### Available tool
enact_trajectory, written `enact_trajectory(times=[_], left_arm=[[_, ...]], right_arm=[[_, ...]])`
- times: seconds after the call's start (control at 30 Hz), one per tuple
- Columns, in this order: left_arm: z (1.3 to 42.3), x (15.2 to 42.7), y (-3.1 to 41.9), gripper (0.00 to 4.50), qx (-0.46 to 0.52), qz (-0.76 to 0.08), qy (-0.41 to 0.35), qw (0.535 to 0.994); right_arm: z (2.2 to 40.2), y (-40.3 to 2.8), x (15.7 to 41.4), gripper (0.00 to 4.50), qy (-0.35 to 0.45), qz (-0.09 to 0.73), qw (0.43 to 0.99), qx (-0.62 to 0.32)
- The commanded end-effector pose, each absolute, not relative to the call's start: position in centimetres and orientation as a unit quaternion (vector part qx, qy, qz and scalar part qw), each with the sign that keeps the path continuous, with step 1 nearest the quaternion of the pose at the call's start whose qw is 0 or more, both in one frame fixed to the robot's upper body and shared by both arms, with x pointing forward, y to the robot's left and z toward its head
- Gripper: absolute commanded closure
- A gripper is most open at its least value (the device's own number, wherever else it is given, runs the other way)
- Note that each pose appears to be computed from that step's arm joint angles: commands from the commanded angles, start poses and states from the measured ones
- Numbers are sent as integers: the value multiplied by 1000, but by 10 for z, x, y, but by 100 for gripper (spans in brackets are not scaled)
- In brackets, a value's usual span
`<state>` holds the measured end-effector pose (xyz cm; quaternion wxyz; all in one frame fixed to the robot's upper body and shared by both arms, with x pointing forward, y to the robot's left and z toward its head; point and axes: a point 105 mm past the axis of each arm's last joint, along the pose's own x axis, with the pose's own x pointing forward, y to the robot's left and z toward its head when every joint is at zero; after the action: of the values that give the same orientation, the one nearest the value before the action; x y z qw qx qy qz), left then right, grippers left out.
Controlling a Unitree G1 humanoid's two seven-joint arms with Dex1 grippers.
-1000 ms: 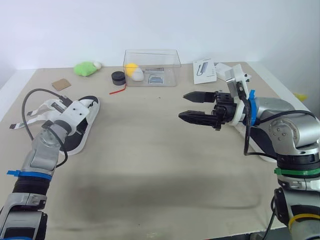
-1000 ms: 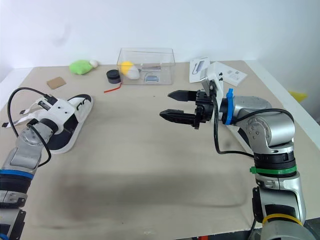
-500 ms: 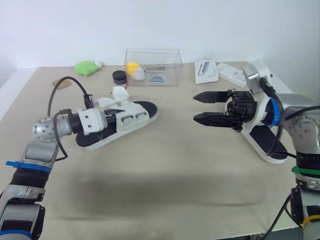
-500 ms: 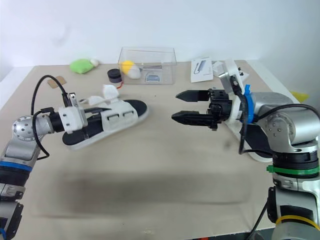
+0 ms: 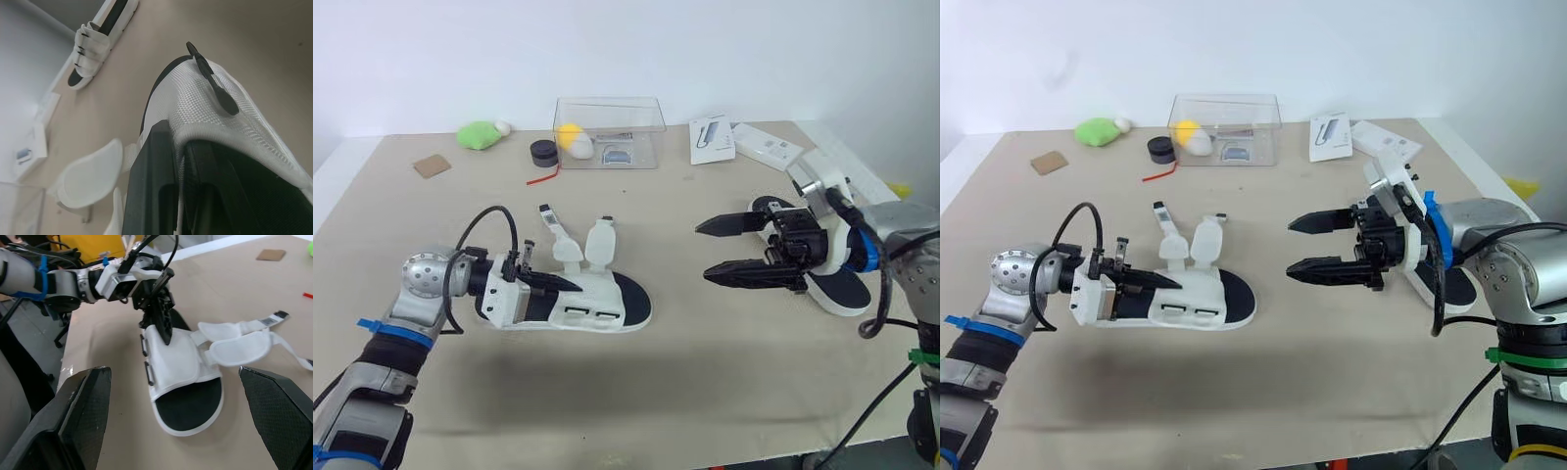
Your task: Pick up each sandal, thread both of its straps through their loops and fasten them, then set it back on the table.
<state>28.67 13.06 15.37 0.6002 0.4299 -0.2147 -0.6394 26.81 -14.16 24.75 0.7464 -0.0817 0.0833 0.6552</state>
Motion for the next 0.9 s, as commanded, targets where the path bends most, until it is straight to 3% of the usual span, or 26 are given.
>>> enact_trajectory(times=[0.03, 0.17, 0.2, 0.23, 0.27, 0.3, 0.4, 0.43, 0.53, 0.63, 0.73, 0.9], left_arm=[[166, 290, 135, 413, 427, -619, -223, 620], [161, 287, 140, 264, 424, -621, -206, 626], [162, 286, 140, 200, 420, -621, -203, 630], [164, 285, 140, 200, 416, -619, -201, 636], [165, 284, 141, 132, 413, -617, -197, 640], [166, 283, 143, 91, 412, -615, -190, 645], [178, 290, 158, 7, 381, -587, -145, 699], [184, 293, 163, 7, 361, -575, -131, 722], [190, 293, 174, 0, 304, -563, -73, 765], [174, 284, 191, 0, 240, -567, 55, 786], [178, 291, 198, 0, 169, -530, 79, 827], [189, 317, 202, 0, 5, -464, 92, 881]], right_arm=[[261, -143, 264, 0, 61, 651, 749, -103], [262, -142, 266, 0, 59, 651, 749, -104], [262, -142, 267, 0, 59, 651, 749, -104], [261, -141, 268, 0, 59, 651, 749, -103], [260, -140, 269, 0, 58, 650, 750, -104], [257, -140, 272, 0, 57, 643, 756, -107], [235, -136, 283, 0, 56, 610, 779, -134], [226, -133, 284, 0, 59, 607, 780, -137], [207, -122, 285, 156, 50, 599, 789, -128], [186, -106, 287, 278, 39, 588, 800, -111], [173, -96, 290, 419, 33, 578, 808, -109], [152, -85, 293, 435, 57, 568, 814, -106]])
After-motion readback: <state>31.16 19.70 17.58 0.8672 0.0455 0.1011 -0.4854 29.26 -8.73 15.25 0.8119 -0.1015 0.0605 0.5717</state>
